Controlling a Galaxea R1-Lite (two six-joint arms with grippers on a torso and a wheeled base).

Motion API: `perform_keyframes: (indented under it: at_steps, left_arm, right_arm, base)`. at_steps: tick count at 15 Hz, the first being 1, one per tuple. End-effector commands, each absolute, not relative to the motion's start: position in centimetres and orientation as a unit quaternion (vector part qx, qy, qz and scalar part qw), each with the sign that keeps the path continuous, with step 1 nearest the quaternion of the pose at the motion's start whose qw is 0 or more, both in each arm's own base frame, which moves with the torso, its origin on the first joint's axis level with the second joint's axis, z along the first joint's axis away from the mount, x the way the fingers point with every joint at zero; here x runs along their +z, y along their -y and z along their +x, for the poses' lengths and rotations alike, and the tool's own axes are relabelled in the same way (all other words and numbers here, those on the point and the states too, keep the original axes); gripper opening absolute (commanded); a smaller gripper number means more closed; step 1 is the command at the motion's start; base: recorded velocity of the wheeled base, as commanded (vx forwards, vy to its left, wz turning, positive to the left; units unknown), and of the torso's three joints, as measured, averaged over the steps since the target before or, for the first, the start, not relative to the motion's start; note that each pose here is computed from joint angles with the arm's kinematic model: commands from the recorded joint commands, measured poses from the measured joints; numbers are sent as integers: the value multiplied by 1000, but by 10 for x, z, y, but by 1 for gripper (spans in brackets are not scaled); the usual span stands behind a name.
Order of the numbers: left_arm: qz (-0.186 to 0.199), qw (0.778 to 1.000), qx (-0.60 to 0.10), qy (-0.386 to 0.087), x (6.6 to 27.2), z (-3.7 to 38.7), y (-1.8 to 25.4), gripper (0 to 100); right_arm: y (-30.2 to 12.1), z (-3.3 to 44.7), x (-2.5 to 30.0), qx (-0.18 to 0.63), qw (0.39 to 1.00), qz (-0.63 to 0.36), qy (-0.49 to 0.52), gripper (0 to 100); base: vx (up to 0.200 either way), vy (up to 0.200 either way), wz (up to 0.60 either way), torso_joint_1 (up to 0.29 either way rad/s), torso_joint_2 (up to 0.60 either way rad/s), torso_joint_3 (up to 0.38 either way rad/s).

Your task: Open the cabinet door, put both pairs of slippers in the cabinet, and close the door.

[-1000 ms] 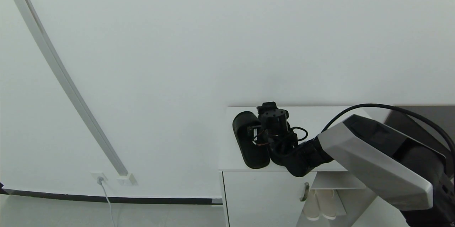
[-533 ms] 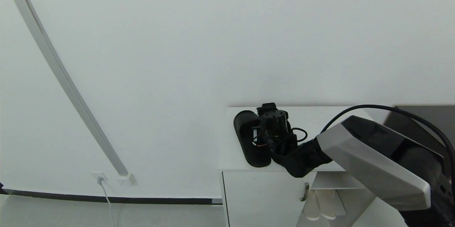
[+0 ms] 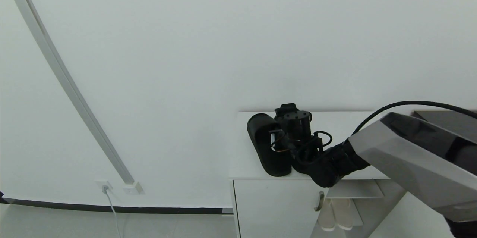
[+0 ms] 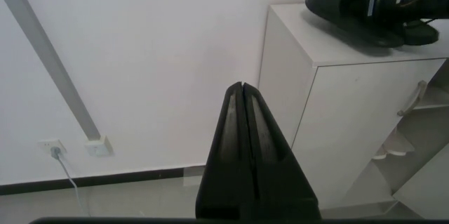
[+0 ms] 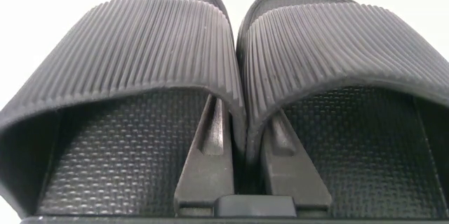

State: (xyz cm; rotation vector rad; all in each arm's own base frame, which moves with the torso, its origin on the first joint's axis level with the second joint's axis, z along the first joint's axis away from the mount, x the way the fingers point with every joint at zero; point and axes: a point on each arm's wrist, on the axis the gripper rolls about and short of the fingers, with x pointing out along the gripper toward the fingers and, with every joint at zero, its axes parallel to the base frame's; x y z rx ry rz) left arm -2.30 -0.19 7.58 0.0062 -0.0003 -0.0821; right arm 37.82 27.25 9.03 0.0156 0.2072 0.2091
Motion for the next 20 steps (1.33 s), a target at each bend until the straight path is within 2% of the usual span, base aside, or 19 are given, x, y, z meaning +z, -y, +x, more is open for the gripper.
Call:
perform_keyframes:
  at_steps: [1, 6, 9, 12, 20]
  left_arm:
    - [3, 999, -41, -1, 76, -23, 2, 0]
    - [3, 999, -41, -1, 76, -23, 2, 0]
    - [3, 999, -41, -1, 76, -23, 2, 0]
    - [3, 999, -41, -1, 76, -23, 2, 0]
    - [3, 999, -41, -1, 76, -23, 2, 0]
  right_arm:
    - [-259, 342, 133, 132, 987, 18, -88, 0]
    - [-234, 257, 150, 203, 974, 9, -102, 0]
    - [-220, 230, 149, 227, 969, 10, -102, 0]
    - [-208, 215, 139, 269, 956, 2, -122, 0]
    - [-211, 207, 133, 280, 951, -13, -130, 0]
  base:
    - [0, 0, 0, 0, 0, 0]
    - [0, 0, 0, 0, 0, 0]
    - [0, 0, 0, 0, 0, 0]
    - [0, 0, 0, 0, 0, 0]
    - [0, 0, 0, 0, 0, 0]
